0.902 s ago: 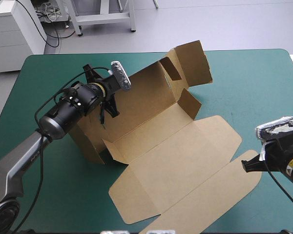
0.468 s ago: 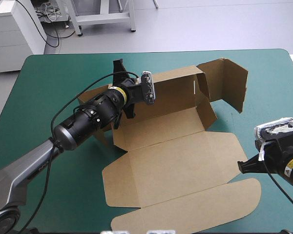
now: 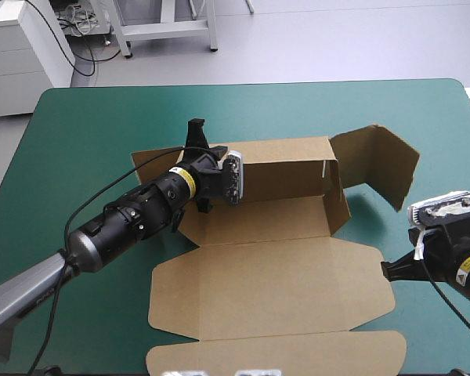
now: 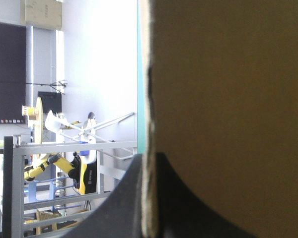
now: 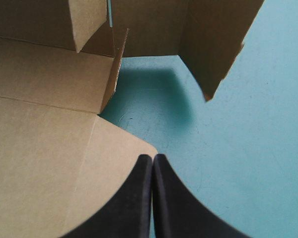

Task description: Fold the box

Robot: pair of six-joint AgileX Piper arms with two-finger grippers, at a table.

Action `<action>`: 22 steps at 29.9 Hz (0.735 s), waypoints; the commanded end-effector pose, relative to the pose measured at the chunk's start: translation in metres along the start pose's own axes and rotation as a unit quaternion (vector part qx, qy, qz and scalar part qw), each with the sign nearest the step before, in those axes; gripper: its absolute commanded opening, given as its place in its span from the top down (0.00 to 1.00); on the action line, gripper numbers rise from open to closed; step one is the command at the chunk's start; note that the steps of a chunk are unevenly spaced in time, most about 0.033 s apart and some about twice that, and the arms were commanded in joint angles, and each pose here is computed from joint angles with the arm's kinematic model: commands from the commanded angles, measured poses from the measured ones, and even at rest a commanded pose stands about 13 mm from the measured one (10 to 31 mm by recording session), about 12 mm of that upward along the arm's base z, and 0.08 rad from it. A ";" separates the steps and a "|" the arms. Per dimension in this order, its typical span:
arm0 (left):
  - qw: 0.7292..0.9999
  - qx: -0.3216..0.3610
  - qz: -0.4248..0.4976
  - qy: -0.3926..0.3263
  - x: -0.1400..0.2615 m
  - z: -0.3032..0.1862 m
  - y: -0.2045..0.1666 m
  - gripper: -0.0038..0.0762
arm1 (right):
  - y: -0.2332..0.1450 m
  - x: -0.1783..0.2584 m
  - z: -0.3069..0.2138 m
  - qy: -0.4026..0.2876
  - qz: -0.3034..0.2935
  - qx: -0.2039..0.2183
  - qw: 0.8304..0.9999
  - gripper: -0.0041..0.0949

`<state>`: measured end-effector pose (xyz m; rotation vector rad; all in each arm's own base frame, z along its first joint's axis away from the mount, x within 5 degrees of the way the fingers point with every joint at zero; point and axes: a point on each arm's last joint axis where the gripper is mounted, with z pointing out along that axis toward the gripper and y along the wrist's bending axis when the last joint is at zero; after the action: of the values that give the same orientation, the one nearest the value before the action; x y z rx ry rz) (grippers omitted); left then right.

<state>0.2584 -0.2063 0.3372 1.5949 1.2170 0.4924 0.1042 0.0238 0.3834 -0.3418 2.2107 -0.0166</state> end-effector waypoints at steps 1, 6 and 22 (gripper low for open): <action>0.997 -0.052 0.004 -0.051 -0.008 -0.027 0.015 0.96 | -0.003 -0.009 -0.008 -0.032 -0.001 0.007 0.999 0.98; 0.996 -0.050 0.024 -0.065 -0.005 -0.035 0.002 0.96 | -0.003 -0.008 -0.008 -0.028 0.003 0.007 1.000 0.98; 0.999 -0.004 0.012 -0.035 0.003 -0.019 -0.019 0.96 | -0.001 -0.023 -0.027 -0.070 -0.018 -0.024 0.997 0.94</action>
<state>0.2381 -0.1959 0.3174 1.6551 1.1381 0.4760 0.0999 0.0255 0.3932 -0.3819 2.1964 0.0161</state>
